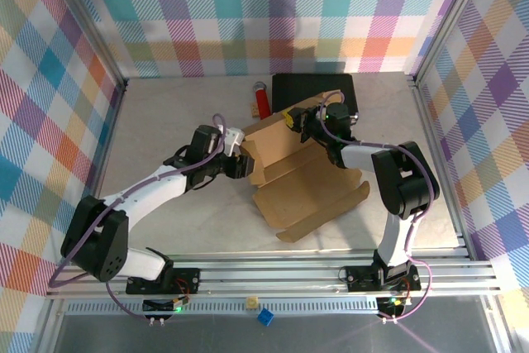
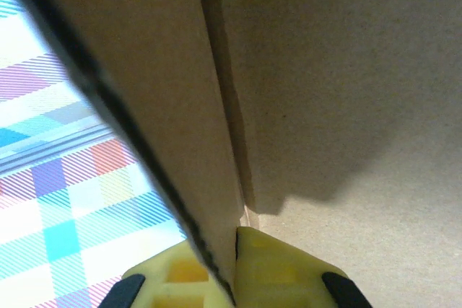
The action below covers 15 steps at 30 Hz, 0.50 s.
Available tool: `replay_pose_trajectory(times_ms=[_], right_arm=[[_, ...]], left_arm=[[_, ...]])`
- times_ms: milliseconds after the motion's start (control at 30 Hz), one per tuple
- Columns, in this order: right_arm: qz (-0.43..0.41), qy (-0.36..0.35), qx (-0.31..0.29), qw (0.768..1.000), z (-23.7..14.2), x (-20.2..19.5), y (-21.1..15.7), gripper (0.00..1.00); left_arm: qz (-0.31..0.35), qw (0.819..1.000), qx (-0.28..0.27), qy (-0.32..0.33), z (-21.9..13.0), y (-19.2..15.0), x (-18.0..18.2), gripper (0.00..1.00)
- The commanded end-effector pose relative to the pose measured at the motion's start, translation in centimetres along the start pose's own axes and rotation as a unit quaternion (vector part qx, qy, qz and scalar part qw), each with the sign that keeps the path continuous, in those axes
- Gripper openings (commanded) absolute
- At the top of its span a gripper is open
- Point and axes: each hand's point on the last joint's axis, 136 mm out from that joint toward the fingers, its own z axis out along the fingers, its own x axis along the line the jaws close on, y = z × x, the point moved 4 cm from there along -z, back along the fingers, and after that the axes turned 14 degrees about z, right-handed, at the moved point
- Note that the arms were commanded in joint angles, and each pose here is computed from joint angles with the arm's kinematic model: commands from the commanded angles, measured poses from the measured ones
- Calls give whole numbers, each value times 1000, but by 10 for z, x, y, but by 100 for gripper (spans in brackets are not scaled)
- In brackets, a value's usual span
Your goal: Fold the paper box
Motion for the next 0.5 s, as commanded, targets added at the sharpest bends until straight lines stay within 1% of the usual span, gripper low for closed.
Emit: replay_pose_trajectory(times_ms=[0, 300, 467], right_arm=[[-9, 32, 12, 999, -2, 15, -5, 0], [-29, 74, 22, 997, -20, 11, -12, 0], [-44, 108, 31, 993, -35, 5, -17, 0]], left_arm=[[-2, 999, -5, 40, 2, 11, 5, 61], [0, 995, 12, 102, 9, 3, 0, 61], [5, 992, 5, 124, 8, -1, -7, 61]])
